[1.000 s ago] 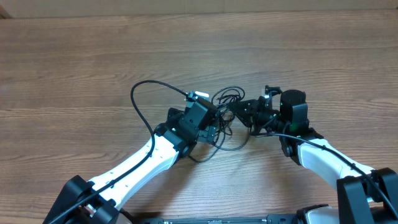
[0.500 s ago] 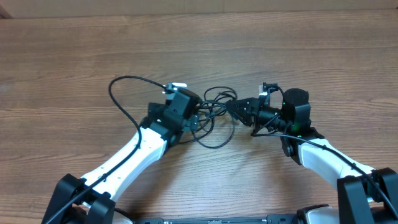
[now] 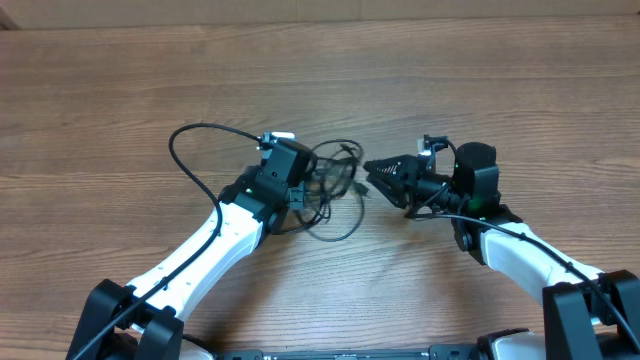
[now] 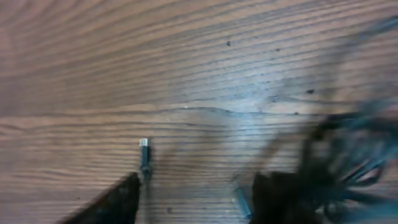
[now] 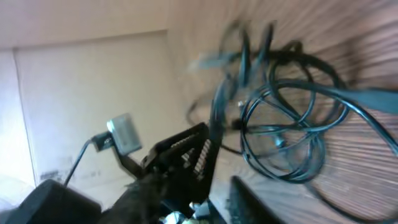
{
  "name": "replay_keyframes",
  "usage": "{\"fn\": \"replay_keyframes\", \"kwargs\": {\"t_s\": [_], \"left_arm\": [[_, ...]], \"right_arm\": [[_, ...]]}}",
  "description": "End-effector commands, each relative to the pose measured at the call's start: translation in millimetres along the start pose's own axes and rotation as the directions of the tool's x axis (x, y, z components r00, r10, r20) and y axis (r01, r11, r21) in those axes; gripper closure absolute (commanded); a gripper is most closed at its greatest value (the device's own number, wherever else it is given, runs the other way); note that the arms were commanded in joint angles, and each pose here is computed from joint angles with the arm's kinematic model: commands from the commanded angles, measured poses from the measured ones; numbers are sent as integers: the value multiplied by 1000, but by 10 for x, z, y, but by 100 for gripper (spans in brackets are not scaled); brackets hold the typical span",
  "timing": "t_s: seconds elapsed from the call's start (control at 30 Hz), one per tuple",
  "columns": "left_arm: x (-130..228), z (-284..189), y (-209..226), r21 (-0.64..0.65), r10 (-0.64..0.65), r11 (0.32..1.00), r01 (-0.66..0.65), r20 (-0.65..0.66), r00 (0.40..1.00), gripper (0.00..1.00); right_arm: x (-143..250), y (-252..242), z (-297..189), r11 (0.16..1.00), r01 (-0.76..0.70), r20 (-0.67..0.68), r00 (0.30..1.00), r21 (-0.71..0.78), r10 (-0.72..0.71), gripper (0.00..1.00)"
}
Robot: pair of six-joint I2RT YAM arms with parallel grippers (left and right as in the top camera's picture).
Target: Untangle cables
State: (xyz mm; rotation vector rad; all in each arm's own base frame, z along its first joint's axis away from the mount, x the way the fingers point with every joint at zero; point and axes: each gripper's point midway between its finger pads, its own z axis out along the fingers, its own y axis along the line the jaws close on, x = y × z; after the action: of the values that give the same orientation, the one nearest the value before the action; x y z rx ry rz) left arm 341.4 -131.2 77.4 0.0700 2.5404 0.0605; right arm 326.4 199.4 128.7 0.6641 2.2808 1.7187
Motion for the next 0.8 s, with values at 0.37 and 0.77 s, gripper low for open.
{"fn": "replay_keyframes", "kwargs": {"t_s": [0.37,0.77], "left_arm": [[86,1,-182,108,-9,994,15,-52,999,76],[130,0,-165,102,-4,995,11,-70,998,63]], "right_arm": [[-163,-163,-21,997,-9,98,995,80,1,17],[-177,-167,-23,997,-7,106,994,83,-2,10]]}}
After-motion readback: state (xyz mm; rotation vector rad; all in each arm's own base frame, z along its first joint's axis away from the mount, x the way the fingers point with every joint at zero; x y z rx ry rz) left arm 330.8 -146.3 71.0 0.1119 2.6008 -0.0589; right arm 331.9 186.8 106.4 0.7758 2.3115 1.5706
